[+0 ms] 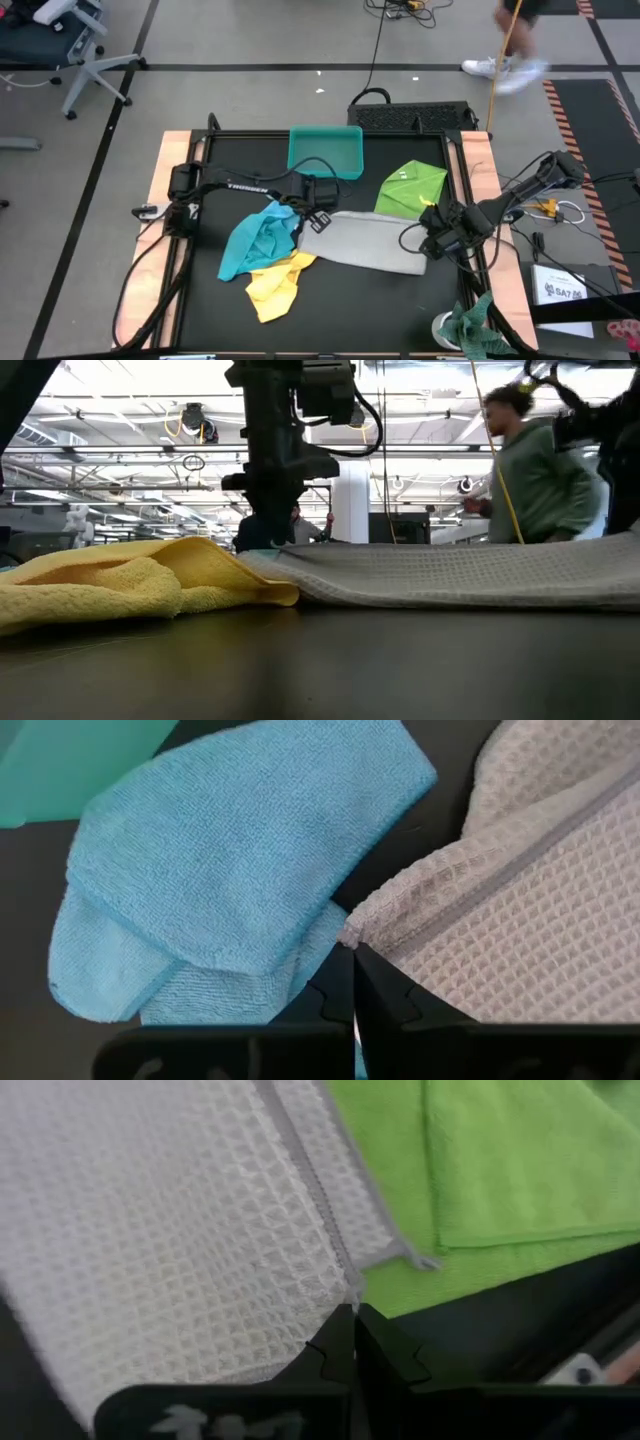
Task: Fold microfiber towels
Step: Fold the gray microfiber towel
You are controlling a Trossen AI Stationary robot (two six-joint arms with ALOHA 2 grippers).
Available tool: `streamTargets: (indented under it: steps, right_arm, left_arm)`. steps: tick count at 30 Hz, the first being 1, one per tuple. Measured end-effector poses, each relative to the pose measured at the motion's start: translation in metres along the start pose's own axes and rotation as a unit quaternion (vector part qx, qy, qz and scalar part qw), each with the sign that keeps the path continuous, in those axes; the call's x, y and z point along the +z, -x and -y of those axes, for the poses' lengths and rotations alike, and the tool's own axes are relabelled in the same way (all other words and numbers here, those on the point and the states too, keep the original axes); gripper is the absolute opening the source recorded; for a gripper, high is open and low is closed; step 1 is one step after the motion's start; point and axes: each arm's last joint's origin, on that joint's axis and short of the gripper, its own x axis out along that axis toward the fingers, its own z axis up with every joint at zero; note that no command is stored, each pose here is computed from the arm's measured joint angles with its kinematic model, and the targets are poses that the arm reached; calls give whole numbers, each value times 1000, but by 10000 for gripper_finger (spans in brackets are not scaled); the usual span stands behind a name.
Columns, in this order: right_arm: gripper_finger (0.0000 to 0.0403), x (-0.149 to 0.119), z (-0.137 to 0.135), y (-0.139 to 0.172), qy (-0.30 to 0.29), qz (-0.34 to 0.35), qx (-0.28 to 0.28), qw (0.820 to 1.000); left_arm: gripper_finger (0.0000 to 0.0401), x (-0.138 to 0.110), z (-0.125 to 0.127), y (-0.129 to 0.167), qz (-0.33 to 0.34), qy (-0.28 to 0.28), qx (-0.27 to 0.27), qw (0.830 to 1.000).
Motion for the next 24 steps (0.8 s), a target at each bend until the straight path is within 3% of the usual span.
streamTargets:
  steps: [4, 12, 24]
  right_arm:
    - [0, -4, 4, -18, 4, -8, -12, 1000]
    - [6, -6, 0, -39, -5, 9, 20, 1000]
    - [108, -3, 7, -33, 11, -10, -12, 1000]
  left_arm:
    - [0, 2, -3, 0, 7, 2, 9, 1000]
    - [17, 2, -3, 0, 19, -13, 28, 999]
    - [86, 4, -5, 0, 47, -53, 69, 995]
